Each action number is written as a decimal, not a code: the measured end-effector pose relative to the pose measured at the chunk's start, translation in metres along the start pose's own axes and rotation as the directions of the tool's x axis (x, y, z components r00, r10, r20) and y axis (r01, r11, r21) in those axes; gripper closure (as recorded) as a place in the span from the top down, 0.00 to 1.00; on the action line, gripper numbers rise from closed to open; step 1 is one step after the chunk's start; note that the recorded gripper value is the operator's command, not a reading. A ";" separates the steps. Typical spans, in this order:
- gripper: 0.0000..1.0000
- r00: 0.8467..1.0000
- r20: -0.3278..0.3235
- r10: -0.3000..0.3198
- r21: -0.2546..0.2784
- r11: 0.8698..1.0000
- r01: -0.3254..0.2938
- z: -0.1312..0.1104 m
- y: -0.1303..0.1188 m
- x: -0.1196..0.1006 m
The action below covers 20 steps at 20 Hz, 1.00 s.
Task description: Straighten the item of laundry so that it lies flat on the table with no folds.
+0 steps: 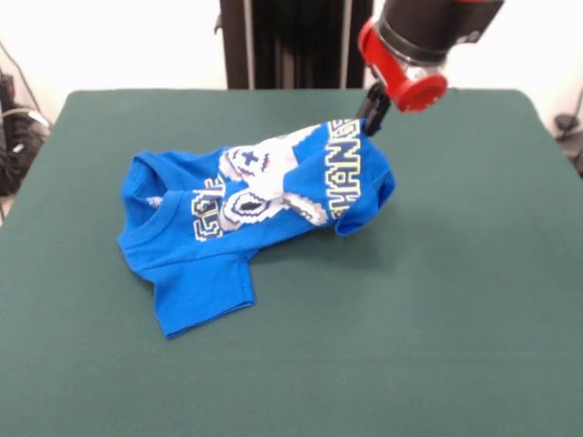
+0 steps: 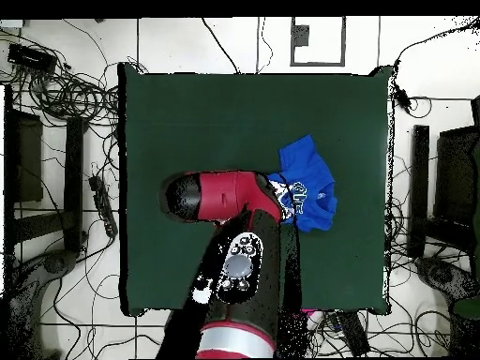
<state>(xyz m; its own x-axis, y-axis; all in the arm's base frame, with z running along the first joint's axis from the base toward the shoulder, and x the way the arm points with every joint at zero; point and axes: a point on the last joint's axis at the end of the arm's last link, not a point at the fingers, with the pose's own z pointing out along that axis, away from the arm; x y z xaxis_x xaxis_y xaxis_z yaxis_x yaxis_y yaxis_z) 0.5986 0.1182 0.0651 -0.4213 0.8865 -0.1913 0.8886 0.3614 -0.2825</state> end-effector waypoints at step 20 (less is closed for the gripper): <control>0.00 0.996 -0.093 -0.003 0.024 1.000 0.006 0.022 0.032 0.091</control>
<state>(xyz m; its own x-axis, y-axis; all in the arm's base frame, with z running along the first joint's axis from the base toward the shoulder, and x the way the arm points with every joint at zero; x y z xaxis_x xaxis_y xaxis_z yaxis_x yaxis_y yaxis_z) 0.5843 0.2044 0.0182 -0.4056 0.9083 -0.1021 0.8817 0.3594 -0.3056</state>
